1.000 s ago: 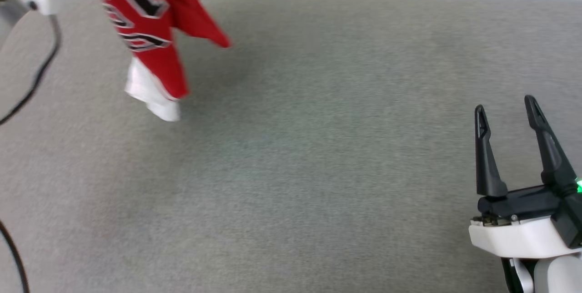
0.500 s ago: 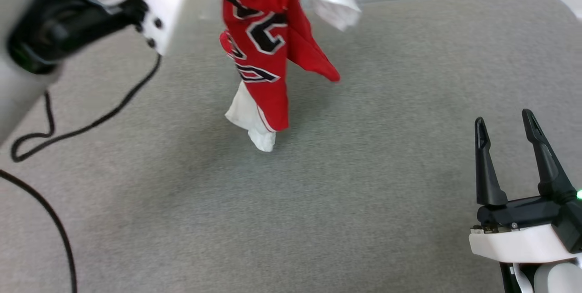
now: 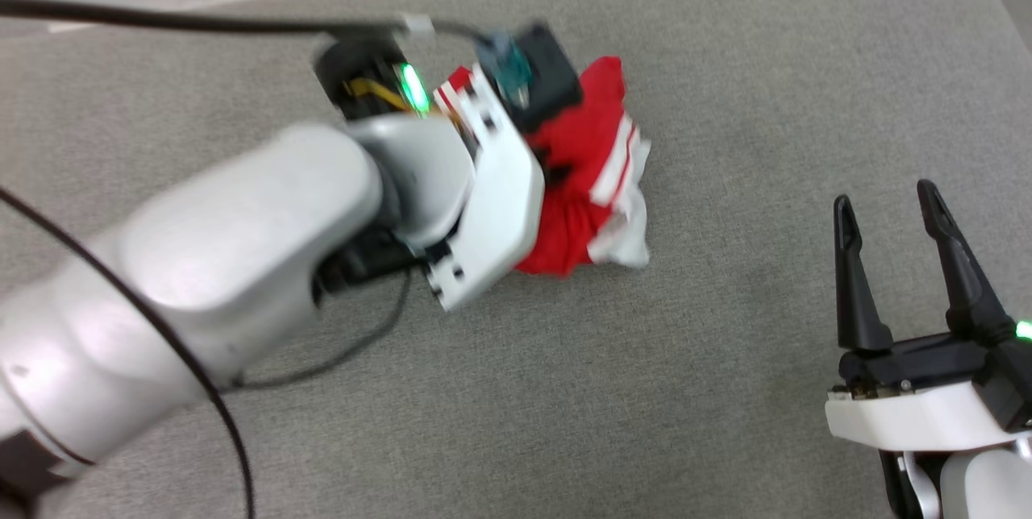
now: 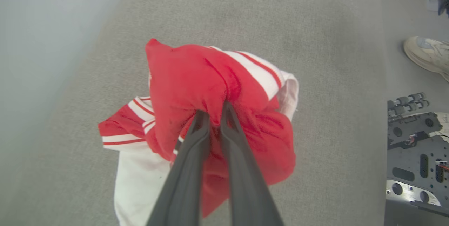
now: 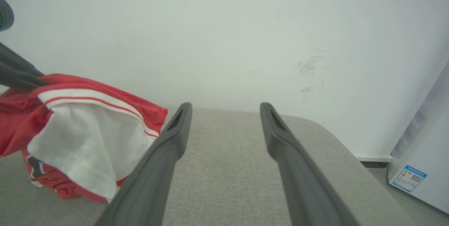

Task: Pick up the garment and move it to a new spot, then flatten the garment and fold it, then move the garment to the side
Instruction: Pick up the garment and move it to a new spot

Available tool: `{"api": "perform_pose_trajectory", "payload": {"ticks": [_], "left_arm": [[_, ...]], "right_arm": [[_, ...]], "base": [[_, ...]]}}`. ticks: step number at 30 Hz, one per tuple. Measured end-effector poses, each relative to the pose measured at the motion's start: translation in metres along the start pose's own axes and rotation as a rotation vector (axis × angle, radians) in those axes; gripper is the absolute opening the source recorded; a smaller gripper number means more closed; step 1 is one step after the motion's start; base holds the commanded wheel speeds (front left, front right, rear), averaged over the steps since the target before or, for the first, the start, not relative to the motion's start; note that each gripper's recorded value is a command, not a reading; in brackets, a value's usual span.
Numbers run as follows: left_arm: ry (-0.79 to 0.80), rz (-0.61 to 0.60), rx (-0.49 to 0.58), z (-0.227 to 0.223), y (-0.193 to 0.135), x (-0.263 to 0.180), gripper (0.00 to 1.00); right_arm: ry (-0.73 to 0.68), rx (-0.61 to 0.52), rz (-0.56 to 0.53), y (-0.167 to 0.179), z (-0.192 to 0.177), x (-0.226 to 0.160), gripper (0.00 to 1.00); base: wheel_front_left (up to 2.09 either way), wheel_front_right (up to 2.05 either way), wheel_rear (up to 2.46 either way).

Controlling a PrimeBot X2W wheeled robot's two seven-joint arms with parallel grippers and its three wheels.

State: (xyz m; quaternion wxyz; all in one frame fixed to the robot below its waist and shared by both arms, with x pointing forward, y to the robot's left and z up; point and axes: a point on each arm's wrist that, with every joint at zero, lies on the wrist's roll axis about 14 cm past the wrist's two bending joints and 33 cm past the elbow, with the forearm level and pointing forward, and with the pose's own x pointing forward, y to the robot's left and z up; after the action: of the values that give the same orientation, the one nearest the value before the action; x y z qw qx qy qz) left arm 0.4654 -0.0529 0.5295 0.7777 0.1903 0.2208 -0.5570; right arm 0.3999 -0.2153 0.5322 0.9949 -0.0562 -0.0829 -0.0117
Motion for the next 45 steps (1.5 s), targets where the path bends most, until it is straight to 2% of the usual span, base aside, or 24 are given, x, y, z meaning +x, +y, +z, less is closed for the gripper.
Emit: {"api": "perform_pose_trajectory", "payload": {"ticks": [5,12,15,17,18,19,25,32,35,39,45], "left_arm": [[0.061,-0.105,-0.125,-0.054,-0.034,0.039,0.0],[0.141,-0.283,-0.269,-0.105,-0.122,0.063,0.0],[0.162,-0.303,-0.278,-0.112,-0.139,0.063,0.0],[0.147,-0.284,-0.279,-0.111,-0.138,0.063,0.0],[0.126,-0.264,-0.268,-0.109,-0.134,0.063,0.72],[0.098,-0.243,-0.256,-0.104,-0.129,0.064,1.0],[-0.186,-0.087,-0.216,-0.049,-0.093,0.052,1.0],[-0.5,0.262,-0.168,-0.002,-0.035,0.005,1.0],[-0.569,0.451,-0.148,-0.007,-0.009,-0.024,1.0],[-0.582,0.672,-0.179,-0.029,0.017,-0.061,1.0],[-0.641,0.945,-0.198,-0.045,0.032,-0.125,1.0]], "right_arm": [[0.026,-0.008,-0.01,-0.004,-0.01,0.003,1.0],[0.054,-0.009,-0.006,-0.002,-0.021,0.006,1.0],[0.056,-0.008,0.009,0.002,-0.023,0.007,1.0],[0.052,-0.008,0.014,0.004,-0.022,0.008,1.0],[0.049,-0.01,0.016,0.005,-0.02,0.008,1.0],[0.046,-0.011,0.018,0.005,-0.019,0.008,1.0],[0.031,-0.012,0.019,0.006,-0.011,0.0,1.0],[0.016,-0.003,0.042,0.014,-0.002,-0.011,1.0],[-0.001,0.003,0.054,0.018,0.004,-0.011,1.0],[-0.014,0.01,0.066,0.022,0.008,-0.011,1.0],[-0.035,0.033,0.072,0.025,0.015,-0.012,1.0]], "base": [[0.0,0.0,0.0],[0.0,0.0,0.0],[0.0,0.0,0.0],[0.0,0.0,0.0],[0.0,0.0,0.0],[0.0,0.0,0.0],[0.0,0.0,0.0],[0.0,0.0,0.0],[0.0,0.0,0.0],[0.0,0.0,0.0],[0.0,0.0,0.0]]}}
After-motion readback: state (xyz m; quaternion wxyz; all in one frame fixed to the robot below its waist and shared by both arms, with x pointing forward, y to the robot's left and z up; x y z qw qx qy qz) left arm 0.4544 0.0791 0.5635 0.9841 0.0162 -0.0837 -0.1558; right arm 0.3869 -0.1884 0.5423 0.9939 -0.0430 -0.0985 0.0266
